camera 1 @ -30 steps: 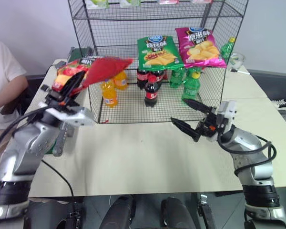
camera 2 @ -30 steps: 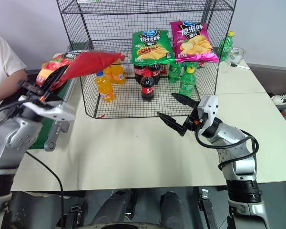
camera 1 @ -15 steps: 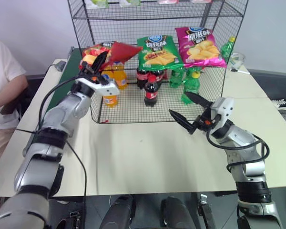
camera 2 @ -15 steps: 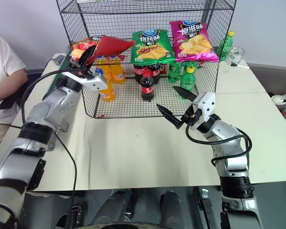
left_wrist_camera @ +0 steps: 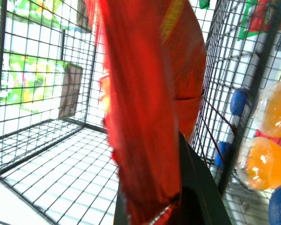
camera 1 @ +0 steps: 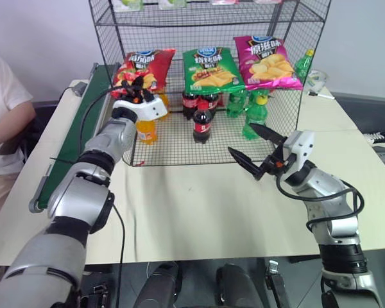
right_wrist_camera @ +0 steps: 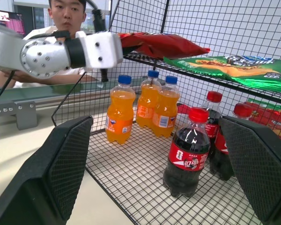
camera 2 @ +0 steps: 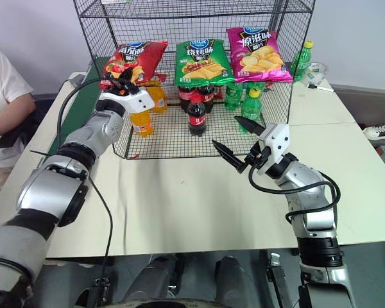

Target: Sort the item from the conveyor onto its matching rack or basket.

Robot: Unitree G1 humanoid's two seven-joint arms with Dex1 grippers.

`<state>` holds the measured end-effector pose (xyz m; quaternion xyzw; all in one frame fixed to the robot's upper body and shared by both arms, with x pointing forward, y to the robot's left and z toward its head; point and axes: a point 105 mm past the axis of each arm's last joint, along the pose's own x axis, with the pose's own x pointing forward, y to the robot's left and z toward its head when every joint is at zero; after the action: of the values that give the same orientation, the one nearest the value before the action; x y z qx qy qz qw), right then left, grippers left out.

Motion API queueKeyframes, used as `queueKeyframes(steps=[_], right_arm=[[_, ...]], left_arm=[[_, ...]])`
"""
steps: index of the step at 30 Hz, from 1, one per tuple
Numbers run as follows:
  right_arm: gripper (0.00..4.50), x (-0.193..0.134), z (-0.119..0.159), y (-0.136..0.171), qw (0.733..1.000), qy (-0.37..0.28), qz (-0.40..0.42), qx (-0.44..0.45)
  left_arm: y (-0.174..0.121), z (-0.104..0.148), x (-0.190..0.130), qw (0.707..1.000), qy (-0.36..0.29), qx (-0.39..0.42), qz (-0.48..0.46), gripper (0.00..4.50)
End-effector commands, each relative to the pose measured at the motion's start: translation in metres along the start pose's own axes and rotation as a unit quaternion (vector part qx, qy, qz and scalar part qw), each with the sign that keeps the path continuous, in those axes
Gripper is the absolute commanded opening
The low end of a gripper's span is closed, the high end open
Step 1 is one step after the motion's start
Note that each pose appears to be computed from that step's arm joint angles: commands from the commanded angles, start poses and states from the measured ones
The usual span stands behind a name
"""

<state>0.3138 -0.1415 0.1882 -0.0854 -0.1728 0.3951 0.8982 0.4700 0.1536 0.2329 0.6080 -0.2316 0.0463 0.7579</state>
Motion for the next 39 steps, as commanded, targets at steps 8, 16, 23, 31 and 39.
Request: queueKeyframes(steps=[8, 16, 23, 31, 39], right_arm=[[4.5, 0.0, 0.01, 0.0, 1.0, -0.008, 0.005, -0.025], [4.5, -0.001, 0.009, 0.002, 1.0, -0.007, 0.011, -0.016], [4.5, -0.002, 0.007, 0.003, 1.0, -0.006, 0.012, -0.014], [4.5, -0.011, 0.006, -0.003, 1.0, 0.003, 0.01, -0.013], [4.5, -0.031, 0.004, -0.006, 0.998, 0.035, 0.043, -0.007]], left_arm=[[0.019, 0.011, 0.013, 0.996, -0.011, -0.087, 0.002, 0.89], [0.028, 0.012, 0.009, 0.995, -0.037, -0.093, 0.013, 3.96], [0.032, 0.022, -0.019, 0.986, -0.096, -0.134, 0.006, 3.96], [0.077, 0.017, -0.101, 0.971, -0.092, -0.214, 0.049, 3.96], [0.026, -0.012, -0.18, 0.791, -0.017, -0.577, -0.205, 3.96]])
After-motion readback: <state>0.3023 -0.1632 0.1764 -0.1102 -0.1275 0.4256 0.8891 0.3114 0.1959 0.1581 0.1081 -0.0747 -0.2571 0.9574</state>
